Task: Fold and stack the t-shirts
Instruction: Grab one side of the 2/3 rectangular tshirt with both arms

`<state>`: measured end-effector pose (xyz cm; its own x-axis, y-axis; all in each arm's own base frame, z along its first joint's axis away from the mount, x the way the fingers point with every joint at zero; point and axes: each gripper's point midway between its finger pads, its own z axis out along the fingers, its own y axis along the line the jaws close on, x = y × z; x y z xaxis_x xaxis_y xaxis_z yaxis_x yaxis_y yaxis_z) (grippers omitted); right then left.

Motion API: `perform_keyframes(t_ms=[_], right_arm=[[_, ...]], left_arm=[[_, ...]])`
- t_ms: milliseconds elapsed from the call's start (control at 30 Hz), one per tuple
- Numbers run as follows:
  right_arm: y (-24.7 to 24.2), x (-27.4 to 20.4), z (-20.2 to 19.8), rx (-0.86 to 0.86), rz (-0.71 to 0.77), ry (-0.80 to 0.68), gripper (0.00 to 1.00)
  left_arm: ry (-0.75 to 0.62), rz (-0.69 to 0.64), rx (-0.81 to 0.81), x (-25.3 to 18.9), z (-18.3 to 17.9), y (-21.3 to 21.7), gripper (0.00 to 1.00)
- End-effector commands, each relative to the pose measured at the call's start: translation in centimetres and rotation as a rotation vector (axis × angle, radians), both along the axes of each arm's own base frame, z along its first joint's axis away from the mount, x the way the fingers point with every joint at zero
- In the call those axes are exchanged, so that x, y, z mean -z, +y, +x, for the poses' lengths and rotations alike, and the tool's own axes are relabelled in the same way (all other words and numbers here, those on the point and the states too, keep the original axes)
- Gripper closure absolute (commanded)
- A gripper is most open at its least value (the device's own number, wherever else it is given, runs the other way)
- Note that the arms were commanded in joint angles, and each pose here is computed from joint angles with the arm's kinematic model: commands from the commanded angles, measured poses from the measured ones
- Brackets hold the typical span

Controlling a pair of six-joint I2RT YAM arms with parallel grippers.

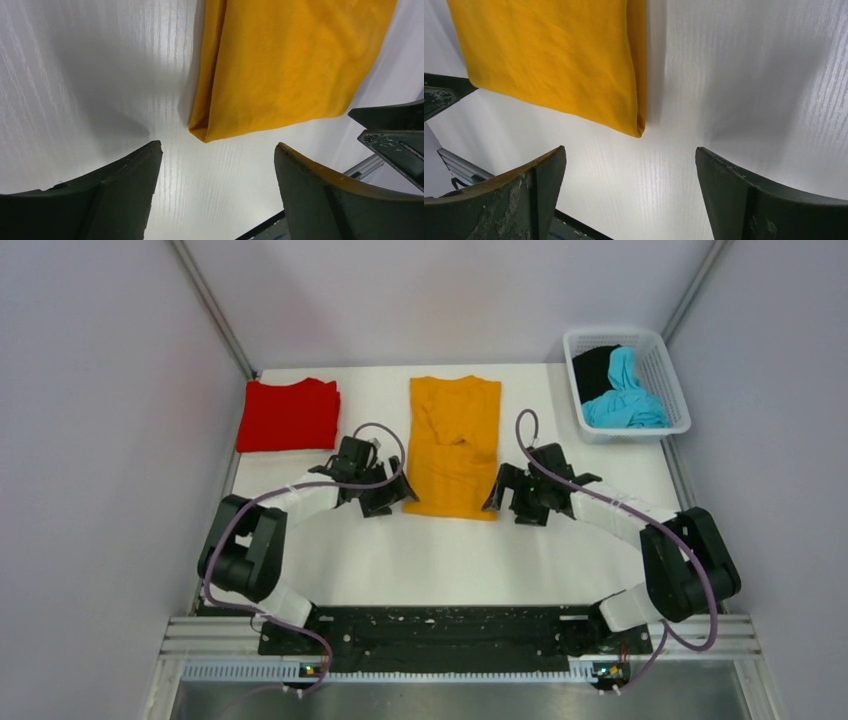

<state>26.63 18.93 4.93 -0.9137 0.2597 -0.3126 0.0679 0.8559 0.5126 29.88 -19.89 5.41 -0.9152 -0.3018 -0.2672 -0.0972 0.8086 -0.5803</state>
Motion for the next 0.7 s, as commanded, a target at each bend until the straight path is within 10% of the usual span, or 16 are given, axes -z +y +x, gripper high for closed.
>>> perform_keyframes(t_ms=[0, 667], right_arm=[[1.4, -2.0, 1.2, 0.000, 0.063, -0.083, 0.01], [1.0, -0.3, 0.7, 0.015, 0.032, -0.046, 0.03]], left_arm=[[-0.014, -0.027, -0.009, 0.7, 0.7, -0.7, 0.17], [0.057, 0.005, -0.027, 4.1, 0.0, -0.8, 0.71]])
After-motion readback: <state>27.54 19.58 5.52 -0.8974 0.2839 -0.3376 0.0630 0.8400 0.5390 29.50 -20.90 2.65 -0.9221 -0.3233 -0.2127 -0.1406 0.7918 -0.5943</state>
